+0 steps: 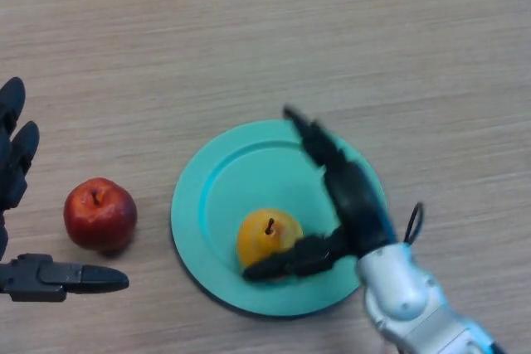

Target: Pick up the yellow pear and place it on the plate

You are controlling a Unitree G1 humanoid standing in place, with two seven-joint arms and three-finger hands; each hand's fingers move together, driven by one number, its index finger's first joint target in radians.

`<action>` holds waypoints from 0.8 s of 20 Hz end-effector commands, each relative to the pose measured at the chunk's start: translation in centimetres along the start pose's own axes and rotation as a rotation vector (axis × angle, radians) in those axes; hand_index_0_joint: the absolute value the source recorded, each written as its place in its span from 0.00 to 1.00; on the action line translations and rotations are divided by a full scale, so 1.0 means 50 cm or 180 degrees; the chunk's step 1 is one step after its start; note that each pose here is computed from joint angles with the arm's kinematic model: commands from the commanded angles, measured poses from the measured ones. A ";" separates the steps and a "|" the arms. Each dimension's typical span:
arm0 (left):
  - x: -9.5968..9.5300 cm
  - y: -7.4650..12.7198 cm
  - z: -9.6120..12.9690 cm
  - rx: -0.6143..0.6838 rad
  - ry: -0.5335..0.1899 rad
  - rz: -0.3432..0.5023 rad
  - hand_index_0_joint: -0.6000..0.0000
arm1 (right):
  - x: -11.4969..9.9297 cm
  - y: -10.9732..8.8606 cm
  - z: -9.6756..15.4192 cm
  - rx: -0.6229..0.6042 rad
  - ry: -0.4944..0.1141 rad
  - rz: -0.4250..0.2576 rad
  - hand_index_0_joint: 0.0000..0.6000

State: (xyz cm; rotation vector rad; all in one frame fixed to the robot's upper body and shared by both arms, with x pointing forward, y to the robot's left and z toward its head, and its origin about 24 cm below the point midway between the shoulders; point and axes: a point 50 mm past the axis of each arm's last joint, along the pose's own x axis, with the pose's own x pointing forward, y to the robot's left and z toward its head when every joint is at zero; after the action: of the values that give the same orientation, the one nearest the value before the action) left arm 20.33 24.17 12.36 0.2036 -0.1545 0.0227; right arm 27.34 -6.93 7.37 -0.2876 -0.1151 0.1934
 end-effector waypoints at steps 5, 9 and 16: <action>0.004 0.016 0.056 0.0385 -0.0647 0.0002 1.00 | -0.019 -0.129 0.105 0.0466 -0.0697 -0.0294 0.00; 0.009 0.015 0.055 0.0254 -0.0659 -0.0005 1.00 | -0.067 -0.185 0.106 0.0721 -0.0593 -0.0245 0.00; 0.013 0.000 0.046 0.0275 -0.0577 -0.0139 1.00 | -0.110 -0.221 0.117 0.1159 -0.0389 -0.0199 0.00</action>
State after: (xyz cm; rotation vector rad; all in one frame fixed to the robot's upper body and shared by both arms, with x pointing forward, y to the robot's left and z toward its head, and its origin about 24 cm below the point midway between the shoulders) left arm 21.04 23.45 11.60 0.2065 -0.1367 -0.0307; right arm 23.49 -16.09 12.86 0.0968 -0.0340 0.1679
